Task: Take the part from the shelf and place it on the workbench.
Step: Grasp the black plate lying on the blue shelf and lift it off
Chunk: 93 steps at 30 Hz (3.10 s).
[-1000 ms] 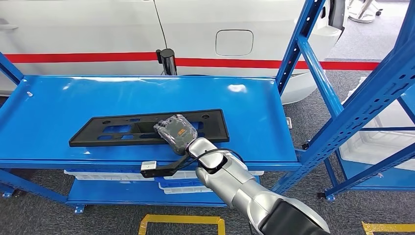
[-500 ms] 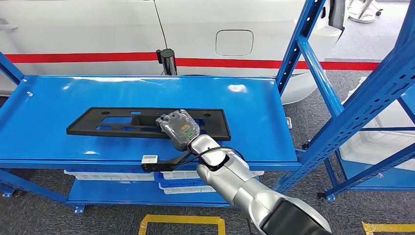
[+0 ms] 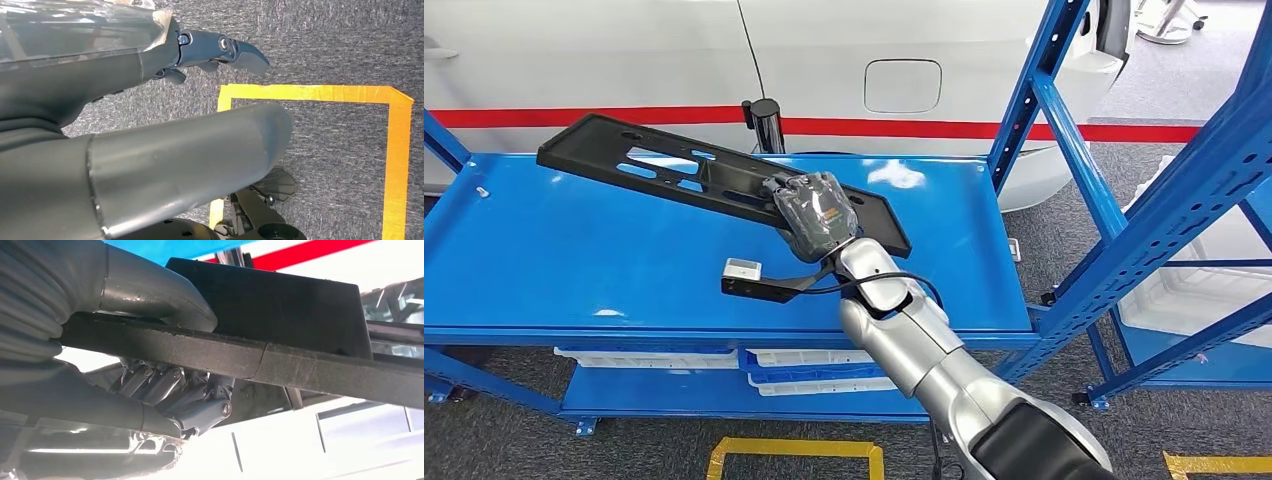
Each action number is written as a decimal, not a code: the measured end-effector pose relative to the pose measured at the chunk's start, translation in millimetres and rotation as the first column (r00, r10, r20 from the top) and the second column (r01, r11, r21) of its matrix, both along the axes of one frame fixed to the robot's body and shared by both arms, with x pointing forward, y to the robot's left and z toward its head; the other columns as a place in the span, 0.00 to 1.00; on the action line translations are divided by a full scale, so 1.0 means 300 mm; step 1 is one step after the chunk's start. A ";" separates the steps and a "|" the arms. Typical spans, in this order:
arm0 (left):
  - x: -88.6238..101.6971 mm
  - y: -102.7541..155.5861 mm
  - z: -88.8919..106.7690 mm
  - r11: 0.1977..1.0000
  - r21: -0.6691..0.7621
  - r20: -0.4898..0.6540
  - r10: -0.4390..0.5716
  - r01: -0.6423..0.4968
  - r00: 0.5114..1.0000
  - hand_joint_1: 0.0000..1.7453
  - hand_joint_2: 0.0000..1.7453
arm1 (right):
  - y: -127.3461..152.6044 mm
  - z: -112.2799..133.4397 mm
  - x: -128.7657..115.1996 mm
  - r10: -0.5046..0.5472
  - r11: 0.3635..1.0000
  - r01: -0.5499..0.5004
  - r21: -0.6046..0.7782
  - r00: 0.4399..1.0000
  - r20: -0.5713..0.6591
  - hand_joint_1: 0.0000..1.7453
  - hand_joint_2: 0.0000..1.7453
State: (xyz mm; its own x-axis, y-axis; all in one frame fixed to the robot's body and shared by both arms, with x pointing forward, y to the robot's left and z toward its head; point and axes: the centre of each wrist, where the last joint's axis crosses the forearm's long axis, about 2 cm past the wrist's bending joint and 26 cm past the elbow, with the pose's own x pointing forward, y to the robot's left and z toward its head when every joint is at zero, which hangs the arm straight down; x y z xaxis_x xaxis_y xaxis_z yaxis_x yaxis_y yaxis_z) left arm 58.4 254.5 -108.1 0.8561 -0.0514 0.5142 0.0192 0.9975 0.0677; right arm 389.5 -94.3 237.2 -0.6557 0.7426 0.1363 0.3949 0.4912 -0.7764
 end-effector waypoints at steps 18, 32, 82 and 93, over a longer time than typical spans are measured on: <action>0.000 -0.011 0.001 1.000 0.025 -0.002 -0.009 0.009 1.000 0.00 0.00 | -0.117 0.230 0.035 0.072 0.895 -0.115 0.431 0.991 0.115 1.00 1.00; 0.001 -0.013 0.001 1.000 0.026 0.006 -0.003 0.003 1.000 0.00 0.75 | -0.148 0.261 0.040 0.193 0.786 -0.200 0.585 0.978 0.075 1.00 1.00; -0.011 -0.008 0.000 0.996 0.061 -0.041 0.059 -0.057 0.997 0.00 1.00 | -0.218 0.189 -0.017 0.622 0.365 -0.335 0.869 0.782 0.040 1.00 1.00; -0.012 -0.008 0.000 0.997 0.043 -0.030 0.061 -0.060 0.998 0.00 1.00 | -0.211 0.174 -0.040 0.623 0.372 -0.349 0.860 0.780 0.047 1.00 1.00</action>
State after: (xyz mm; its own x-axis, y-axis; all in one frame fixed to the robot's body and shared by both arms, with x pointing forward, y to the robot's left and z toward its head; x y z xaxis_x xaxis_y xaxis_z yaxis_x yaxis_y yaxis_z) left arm 54.9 252.2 -108.2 0.8738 -0.0202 0.4859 -0.0382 0.9932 0.1100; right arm 377.4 -157.8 289.4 -0.7005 -0.2263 0.6768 -0.2660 0.9629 0.0467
